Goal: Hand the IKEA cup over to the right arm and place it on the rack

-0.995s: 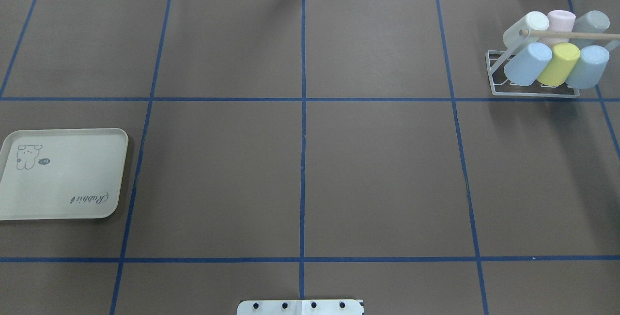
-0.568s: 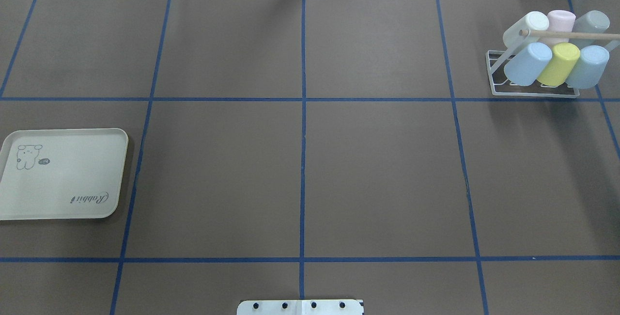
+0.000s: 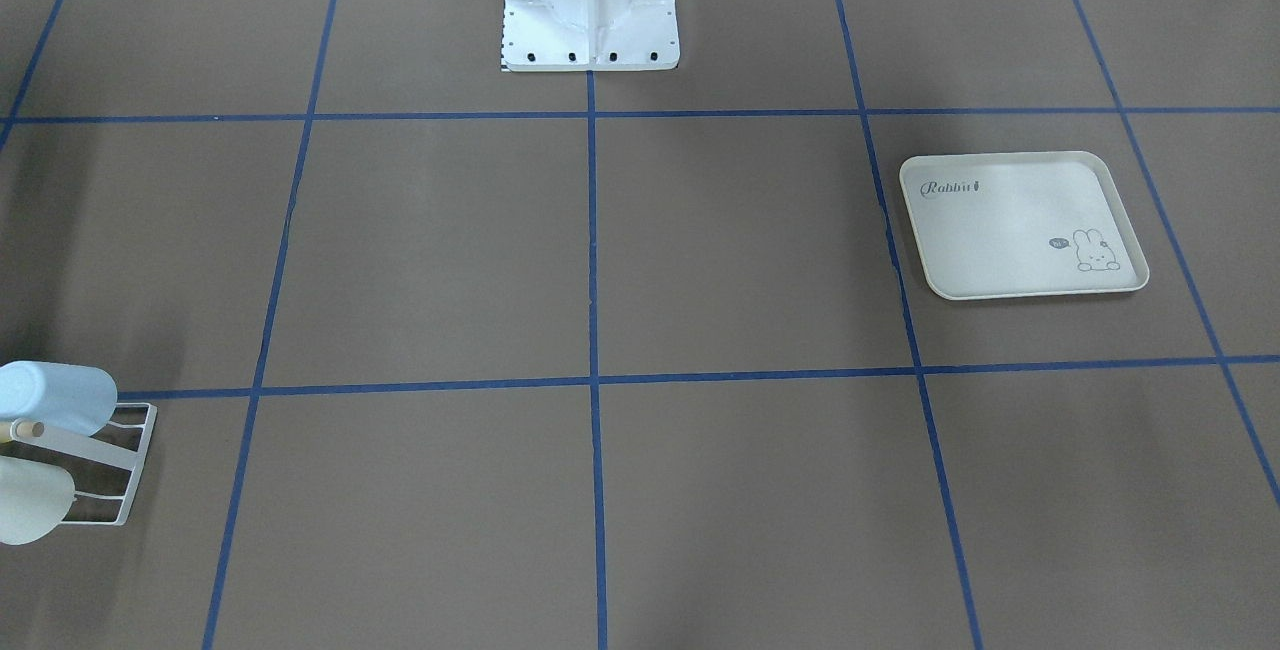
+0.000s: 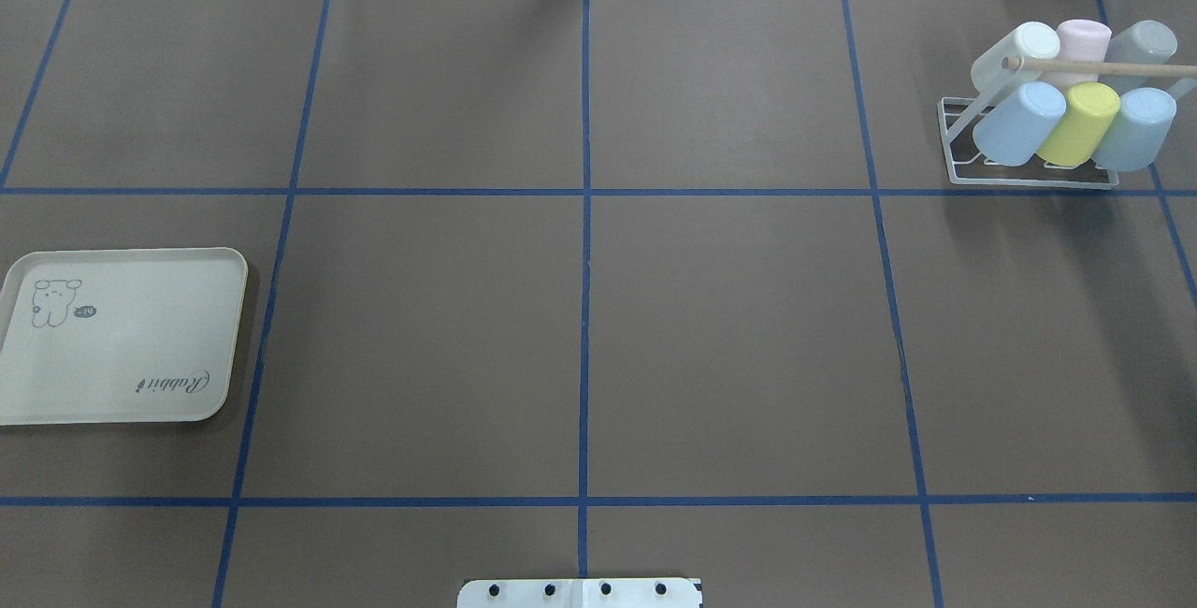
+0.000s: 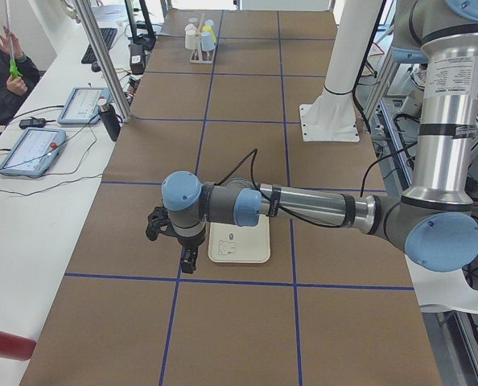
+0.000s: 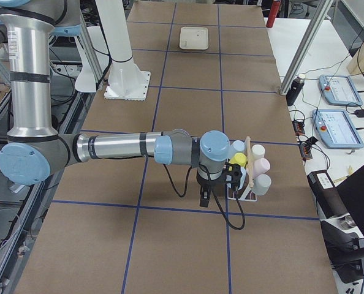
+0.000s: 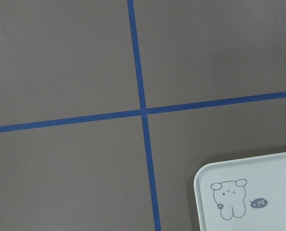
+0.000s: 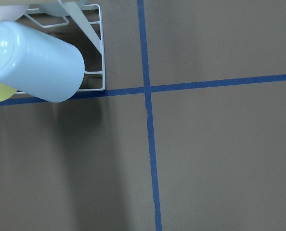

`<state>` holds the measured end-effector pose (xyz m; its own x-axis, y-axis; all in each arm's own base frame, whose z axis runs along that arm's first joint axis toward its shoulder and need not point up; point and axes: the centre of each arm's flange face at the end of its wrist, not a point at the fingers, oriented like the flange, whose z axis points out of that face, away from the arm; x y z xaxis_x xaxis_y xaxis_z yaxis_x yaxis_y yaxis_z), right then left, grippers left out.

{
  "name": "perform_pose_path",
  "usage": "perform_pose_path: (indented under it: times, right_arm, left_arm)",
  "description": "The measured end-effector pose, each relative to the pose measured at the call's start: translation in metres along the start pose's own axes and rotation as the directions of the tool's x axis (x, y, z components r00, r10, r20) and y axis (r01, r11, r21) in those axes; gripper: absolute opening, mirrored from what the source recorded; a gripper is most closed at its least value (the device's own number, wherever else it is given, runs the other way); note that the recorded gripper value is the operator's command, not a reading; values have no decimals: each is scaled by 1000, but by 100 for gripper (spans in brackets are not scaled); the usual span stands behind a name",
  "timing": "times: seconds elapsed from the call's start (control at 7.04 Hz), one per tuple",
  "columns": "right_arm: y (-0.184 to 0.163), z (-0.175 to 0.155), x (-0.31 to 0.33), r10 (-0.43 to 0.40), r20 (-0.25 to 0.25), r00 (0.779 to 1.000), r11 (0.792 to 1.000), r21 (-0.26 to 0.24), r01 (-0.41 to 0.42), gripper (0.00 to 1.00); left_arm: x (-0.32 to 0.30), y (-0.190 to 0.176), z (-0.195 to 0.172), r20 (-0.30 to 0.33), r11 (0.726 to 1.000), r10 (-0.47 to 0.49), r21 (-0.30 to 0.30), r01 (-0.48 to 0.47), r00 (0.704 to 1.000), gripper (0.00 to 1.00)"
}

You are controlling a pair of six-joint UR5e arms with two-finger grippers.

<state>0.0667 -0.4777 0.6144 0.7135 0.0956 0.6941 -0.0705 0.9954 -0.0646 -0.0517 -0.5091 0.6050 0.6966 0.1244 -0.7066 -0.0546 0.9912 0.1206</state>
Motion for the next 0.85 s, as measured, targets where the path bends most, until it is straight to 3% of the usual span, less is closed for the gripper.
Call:
perform_pose_path:
  times: [0.85]
  right_arm:
    - [0, -1, -1, -2, 0, 1000, 1000, 2, 2, 100]
  left_arm:
    - [2, -3, -2, 0, 998, -56, 4, 56, 998, 100]
